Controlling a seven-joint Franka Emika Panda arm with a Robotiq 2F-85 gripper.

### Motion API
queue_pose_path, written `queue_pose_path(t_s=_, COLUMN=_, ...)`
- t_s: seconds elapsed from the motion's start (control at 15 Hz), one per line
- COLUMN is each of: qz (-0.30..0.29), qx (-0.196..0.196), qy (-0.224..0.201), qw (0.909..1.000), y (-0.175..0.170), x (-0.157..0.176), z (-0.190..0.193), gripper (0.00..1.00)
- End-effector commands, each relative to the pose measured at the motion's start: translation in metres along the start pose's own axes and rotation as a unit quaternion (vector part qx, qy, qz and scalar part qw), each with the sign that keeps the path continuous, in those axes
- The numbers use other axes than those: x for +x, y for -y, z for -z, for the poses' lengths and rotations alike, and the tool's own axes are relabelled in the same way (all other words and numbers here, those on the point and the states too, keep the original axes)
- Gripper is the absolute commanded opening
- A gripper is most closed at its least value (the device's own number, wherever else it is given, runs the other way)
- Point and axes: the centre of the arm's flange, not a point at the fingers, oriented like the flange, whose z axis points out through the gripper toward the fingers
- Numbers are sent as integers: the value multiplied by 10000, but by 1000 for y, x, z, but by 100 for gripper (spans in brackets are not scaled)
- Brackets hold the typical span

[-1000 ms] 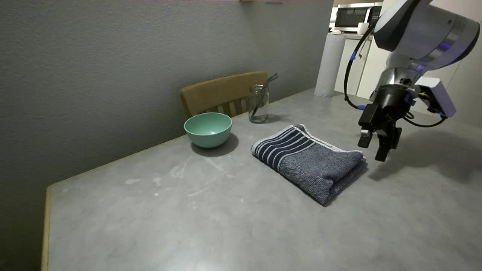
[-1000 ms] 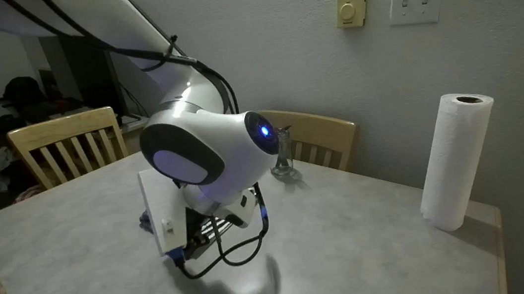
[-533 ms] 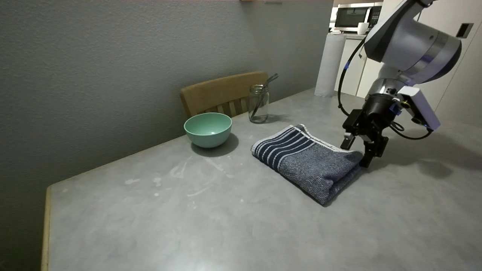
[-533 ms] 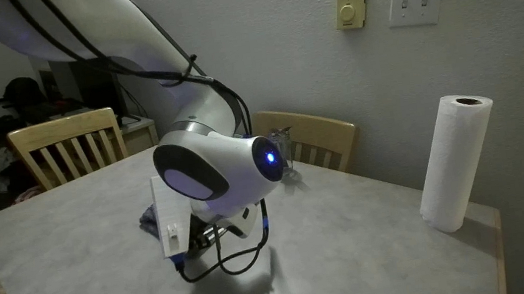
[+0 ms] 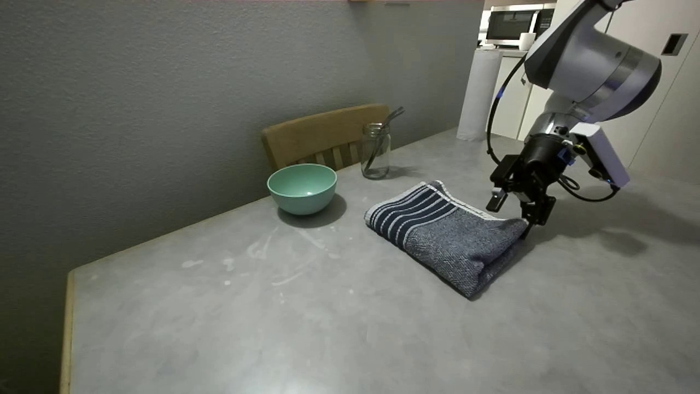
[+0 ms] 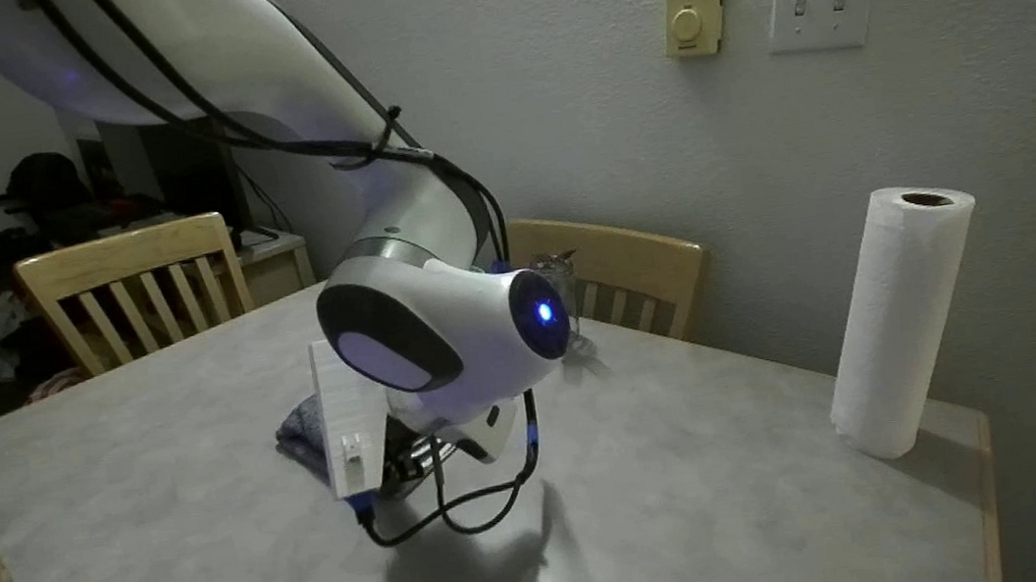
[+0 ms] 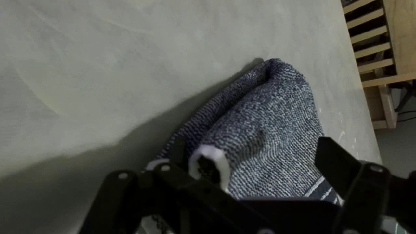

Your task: Unfold the towel once

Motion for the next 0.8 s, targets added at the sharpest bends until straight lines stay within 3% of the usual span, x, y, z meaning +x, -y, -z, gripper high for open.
queue_pose_path(t_s=0.0, qz=30, qx=328, qy=170, qw=9993, y=5, x=6, z=3, gripper=100)
queue_pose_path(t_s=0.73, qz=220, qx=605, qy=395, qw=9971, y=11, x=8, z=12, gripper=100)
